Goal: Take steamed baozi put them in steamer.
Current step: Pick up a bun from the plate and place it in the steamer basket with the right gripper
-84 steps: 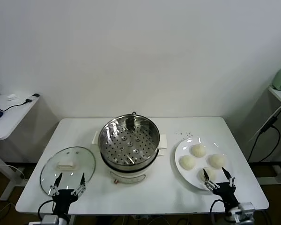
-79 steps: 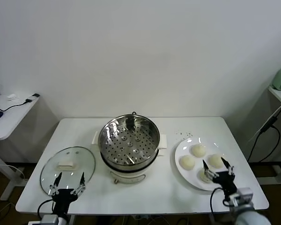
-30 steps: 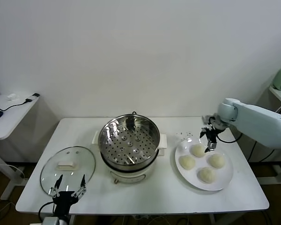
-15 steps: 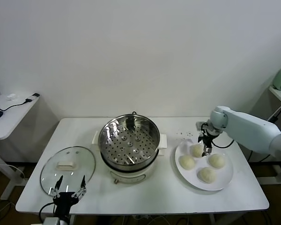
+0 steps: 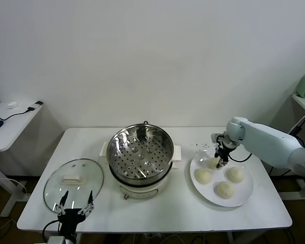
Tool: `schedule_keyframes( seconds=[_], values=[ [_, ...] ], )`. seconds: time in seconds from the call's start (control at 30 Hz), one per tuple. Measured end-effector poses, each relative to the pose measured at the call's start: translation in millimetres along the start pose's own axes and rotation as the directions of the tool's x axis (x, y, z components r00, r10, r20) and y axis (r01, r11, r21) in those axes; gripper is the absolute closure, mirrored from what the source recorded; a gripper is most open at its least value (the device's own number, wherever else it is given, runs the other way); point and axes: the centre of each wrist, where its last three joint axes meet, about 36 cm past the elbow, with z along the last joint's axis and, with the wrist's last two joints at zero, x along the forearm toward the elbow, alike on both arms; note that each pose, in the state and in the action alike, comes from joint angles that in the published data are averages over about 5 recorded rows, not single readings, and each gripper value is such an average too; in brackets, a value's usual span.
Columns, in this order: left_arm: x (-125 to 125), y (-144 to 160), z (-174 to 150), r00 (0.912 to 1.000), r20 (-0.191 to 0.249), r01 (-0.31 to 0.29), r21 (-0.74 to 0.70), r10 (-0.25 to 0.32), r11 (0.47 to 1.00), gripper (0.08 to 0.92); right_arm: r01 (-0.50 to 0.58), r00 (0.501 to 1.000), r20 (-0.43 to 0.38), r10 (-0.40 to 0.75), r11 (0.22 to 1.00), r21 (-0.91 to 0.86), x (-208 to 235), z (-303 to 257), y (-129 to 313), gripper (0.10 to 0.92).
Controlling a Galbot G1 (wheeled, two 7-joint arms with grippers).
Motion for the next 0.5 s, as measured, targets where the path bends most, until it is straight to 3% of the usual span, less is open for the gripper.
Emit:
schedule_keyframes(
  seconds=[0.27,0.5],
  values=[
    [2,-2,-3,0.9999,0.009,-0.006,-0.004,0.006,1.000,0.177,-0.070,0.997,0.053,0.064,0.991,0.118,91,-37,-27,0.520],
    [0,-4,-6,0.9998,0.018,-0.009,-0.006,0.009,1.000,0.177,-0.172,0.980,0.159,0.120,0.912,0.372,198,-125,-32,0.517]
  ],
)
